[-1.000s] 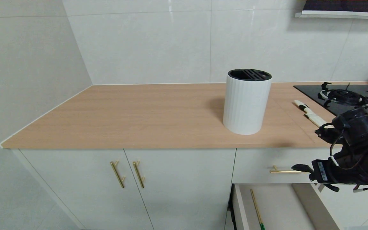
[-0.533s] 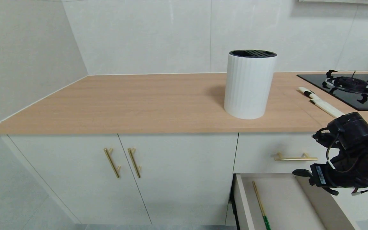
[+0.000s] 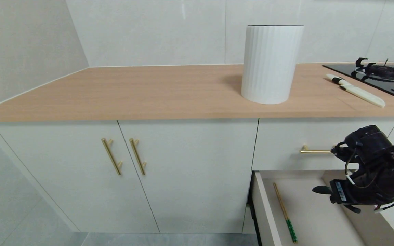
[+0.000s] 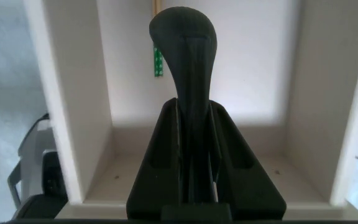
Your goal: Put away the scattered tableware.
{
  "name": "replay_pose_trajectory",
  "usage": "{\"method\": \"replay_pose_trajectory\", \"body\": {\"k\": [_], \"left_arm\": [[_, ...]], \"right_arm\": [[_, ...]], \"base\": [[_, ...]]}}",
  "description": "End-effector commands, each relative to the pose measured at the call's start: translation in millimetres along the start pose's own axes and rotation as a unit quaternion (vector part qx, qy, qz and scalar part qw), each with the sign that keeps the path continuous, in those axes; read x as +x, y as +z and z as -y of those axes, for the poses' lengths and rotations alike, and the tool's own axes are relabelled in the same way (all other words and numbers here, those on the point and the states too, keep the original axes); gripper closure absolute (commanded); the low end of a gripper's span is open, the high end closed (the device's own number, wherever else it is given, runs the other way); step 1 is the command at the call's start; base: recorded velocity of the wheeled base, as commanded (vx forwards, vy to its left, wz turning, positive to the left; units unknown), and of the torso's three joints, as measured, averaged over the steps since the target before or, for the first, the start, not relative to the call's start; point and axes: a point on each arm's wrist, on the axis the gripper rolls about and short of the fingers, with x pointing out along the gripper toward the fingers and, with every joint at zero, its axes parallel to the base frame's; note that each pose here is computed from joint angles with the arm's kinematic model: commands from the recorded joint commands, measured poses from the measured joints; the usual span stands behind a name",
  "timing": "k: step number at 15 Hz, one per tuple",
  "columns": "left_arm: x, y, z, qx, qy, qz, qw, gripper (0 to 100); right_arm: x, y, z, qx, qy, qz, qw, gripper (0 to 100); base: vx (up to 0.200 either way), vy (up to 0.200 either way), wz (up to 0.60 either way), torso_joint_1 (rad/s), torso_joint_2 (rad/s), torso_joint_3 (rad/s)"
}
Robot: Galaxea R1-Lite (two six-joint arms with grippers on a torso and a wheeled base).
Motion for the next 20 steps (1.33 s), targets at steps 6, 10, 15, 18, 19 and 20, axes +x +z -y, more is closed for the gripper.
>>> {"method": "replay_pose_trajectory", "body": {"k": [6, 10, 15, 18, 19, 20], "left_arm": [[0.2, -0.2, 0.0, 0.0, 0.0, -0.001, 1.0, 0], [0.2, -0.2, 0.0, 0.0, 0.0, -0.001, 1.0, 0], [0.2, -0.2, 0.0, 0.0, 0.0, -0.001, 1.0, 0], [0.2, -0.2, 0.0, 0.0, 0.0, -0.001, 1.0, 0], [0.2, -0.2, 0.0, 0.0, 0.0, -0.001, 1.0, 0], [0.1, 0.3, 0.0, 0.0, 0.0, 0.0, 1.0, 0]], "right_arm": [[9.7, 0.8, -0.3, -0.002, -0.002, -0.014, 1.0, 100], [23.4, 2.6, -2.0, -0.019, 0.001, -0.018, 1.0, 100], [73.9, -3.0, -0.6, -0.014, -0.005, -0.016, 1.0, 100], [98.2, -7.1, -1.6, -0.02, -0.004, -0.006, 1.0, 100], [105.0, -8.7, -1.7, -0.02, -0.006, -0.005, 1.0, 100], [107.3, -8.8, -1.3, -0.019, -0.007, -0.004, 1.0, 100]], "base": [[0.0, 0.0, 0.0, -0.021, 0.28, 0.242], [0.0, 0.0, 0.0, 0.0, 0.0, 0.0], [0.0, 0.0, 0.0, 0.0, 0.0, 0.0], [0.0, 0.0, 0.0, 0.0, 0.0, 0.0], [0.0, 0.0, 0.0, 0.0, 0.0, 0.0], [0.0, 0.0, 0.0, 0.0, 0.0, 0.0]]}}
